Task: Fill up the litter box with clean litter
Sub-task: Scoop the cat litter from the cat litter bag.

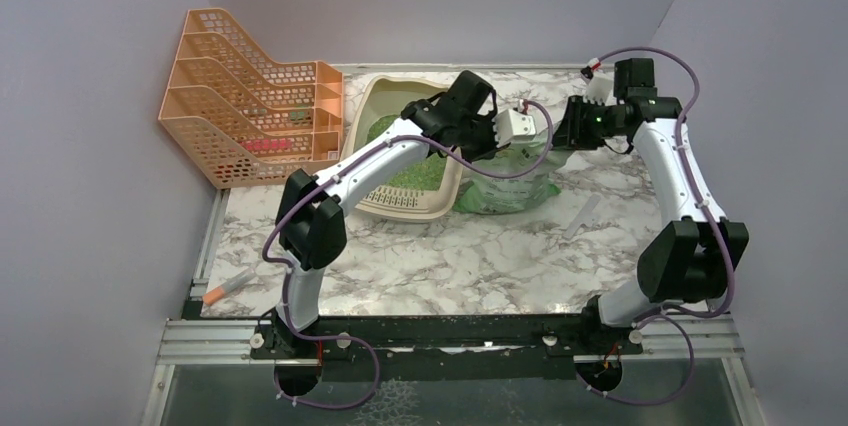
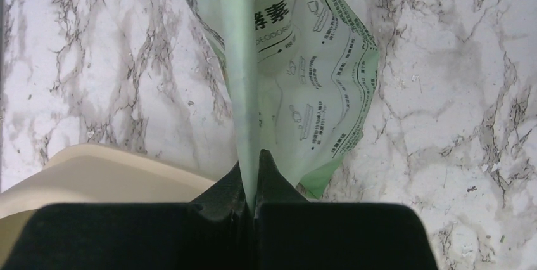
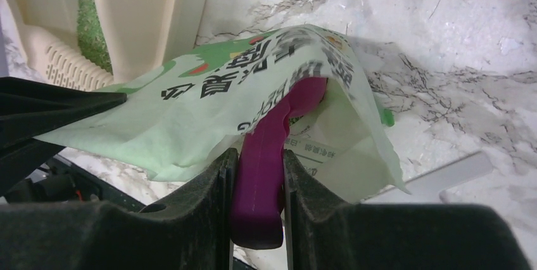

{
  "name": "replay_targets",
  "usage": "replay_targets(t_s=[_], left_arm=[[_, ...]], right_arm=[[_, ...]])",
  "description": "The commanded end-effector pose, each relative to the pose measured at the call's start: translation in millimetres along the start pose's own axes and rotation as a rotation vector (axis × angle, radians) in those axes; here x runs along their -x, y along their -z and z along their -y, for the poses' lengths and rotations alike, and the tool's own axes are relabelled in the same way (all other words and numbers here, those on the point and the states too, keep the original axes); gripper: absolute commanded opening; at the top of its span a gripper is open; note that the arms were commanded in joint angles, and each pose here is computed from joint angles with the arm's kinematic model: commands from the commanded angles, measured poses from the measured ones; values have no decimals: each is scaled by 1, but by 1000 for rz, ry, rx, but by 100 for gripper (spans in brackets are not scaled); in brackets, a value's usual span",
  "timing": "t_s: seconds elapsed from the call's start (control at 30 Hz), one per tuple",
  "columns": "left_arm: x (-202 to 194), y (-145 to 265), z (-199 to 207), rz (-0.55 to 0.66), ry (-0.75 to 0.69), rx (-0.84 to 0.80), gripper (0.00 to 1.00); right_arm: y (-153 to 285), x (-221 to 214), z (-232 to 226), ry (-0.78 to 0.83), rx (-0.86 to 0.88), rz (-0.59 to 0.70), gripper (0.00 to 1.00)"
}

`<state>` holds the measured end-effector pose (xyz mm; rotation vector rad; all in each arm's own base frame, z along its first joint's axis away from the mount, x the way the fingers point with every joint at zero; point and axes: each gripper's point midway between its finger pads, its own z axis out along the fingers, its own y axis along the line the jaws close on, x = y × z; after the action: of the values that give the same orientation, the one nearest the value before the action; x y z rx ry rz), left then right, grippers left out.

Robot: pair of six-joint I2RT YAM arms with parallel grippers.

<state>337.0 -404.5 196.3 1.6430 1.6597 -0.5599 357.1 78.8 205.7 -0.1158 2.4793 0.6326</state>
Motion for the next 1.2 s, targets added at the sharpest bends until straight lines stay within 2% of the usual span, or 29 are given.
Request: replay_targets(t_s=[0.0, 0.17, 0.27, 0.37, 0.5, 0.6, 0.67, 0.9, 1.17], left_arm=[[87, 43, -20, 227, -155, 93, 0], [127, 56, -11, 347, -208, 18, 0], [134, 55, 6, 386, -221, -60, 0], [119, 44, 22, 351, -217, -110, 0], [67, 22, 34, 221, -178, -121, 0], [37, 11, 41, 153, -144, -125, 0], [31, 10, 44, 147, -126, -129, 0], [45, 18, 41, 201, -130, -98, 0], [50, 22, 40, 213, -123, -87, 0]], right_arm=[[41, 4, -43, -29, 174, 39, 1], [67, -19, -50, -74, 121, 58, 1], [79, -39, -40, -100, 18, 55, 1], [87, -52, -24, -122, -99, 29, 1], [74, -64, -7, -164, -161, -14, 1], [64, -64, 0, -167, -163, -34, 1], [59, -61, -4, -161, -129, -53, 1], [42, -50, -12, -133, -50, -102, 1], [12, -63, -12, -129, 2, -167, 1]])
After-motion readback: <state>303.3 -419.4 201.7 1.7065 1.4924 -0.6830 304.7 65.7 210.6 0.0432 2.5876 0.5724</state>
